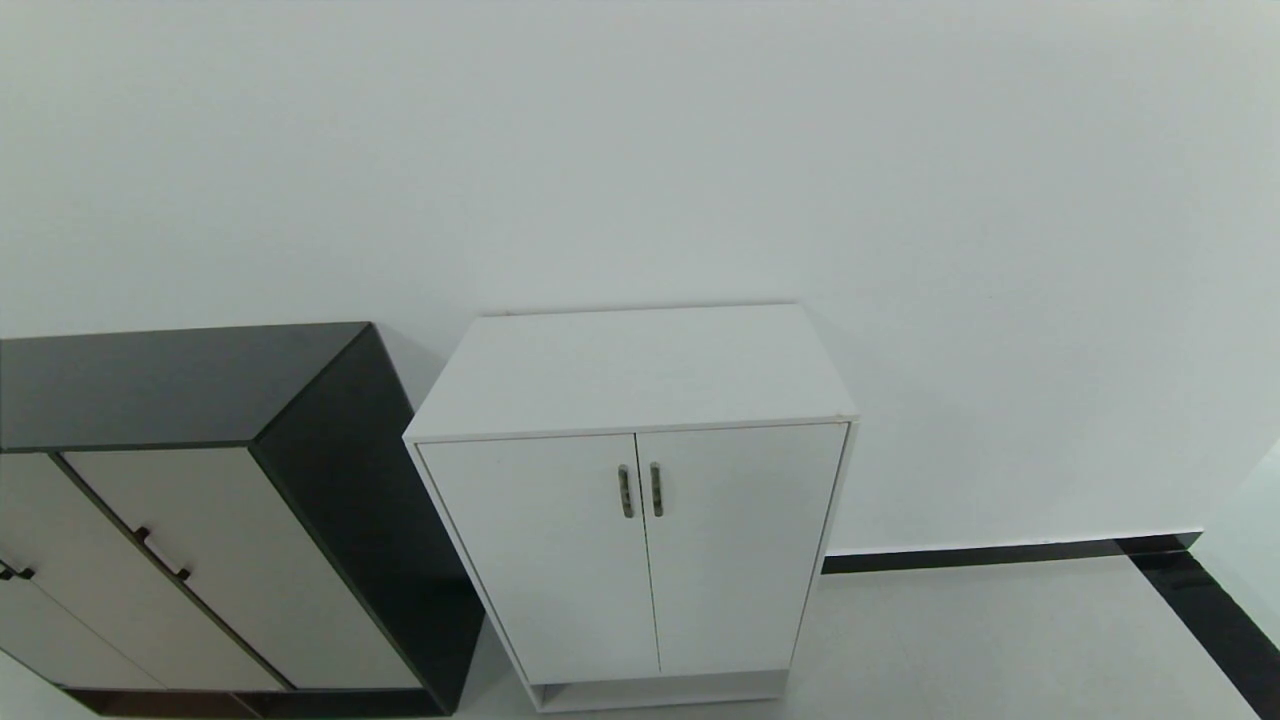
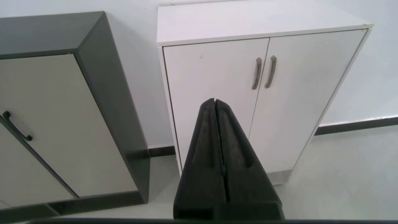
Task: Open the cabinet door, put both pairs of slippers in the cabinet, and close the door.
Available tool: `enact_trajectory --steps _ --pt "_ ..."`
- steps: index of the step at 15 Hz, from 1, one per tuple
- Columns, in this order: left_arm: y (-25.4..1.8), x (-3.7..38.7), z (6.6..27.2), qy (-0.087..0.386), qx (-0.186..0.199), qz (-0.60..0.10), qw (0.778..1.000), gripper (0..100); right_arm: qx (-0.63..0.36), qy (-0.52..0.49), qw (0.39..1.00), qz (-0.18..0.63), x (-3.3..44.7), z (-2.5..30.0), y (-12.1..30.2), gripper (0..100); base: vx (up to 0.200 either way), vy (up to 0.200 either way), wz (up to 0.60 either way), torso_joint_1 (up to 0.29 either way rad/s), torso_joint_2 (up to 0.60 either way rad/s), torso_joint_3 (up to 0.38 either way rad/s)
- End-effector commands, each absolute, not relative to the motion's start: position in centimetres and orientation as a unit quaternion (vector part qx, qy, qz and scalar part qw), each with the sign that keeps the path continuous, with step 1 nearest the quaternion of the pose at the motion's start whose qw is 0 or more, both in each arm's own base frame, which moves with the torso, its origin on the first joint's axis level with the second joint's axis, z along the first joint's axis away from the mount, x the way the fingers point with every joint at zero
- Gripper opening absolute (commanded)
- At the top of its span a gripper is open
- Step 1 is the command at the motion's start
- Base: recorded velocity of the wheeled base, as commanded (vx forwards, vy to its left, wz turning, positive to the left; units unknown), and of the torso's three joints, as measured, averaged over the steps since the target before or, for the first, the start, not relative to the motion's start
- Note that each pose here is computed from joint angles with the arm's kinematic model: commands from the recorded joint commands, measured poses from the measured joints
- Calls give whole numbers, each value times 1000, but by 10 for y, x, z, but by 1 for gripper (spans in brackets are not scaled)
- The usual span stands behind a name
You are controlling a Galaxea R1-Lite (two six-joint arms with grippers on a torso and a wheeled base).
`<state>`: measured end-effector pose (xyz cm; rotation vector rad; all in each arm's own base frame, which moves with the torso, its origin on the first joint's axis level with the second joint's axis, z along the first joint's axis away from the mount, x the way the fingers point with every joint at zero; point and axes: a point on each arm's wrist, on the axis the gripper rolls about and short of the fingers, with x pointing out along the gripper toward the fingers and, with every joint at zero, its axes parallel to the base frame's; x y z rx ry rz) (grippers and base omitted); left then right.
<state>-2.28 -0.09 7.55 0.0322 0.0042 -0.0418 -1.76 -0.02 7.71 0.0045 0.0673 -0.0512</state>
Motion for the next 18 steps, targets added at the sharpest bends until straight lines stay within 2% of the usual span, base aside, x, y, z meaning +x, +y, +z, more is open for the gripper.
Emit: enact_trajectory --steps 1,18 --pt "-1 -23 75 2 16 -21 1000 0 1 -1 1000 -18 -23 76 -1 0 0 0 0 0 0 0" --pt "-1 -23 75 2 17 -21 1000 0 4 -1 1000 -19 -23 76 -1 0 0 0 0 0 0 0"
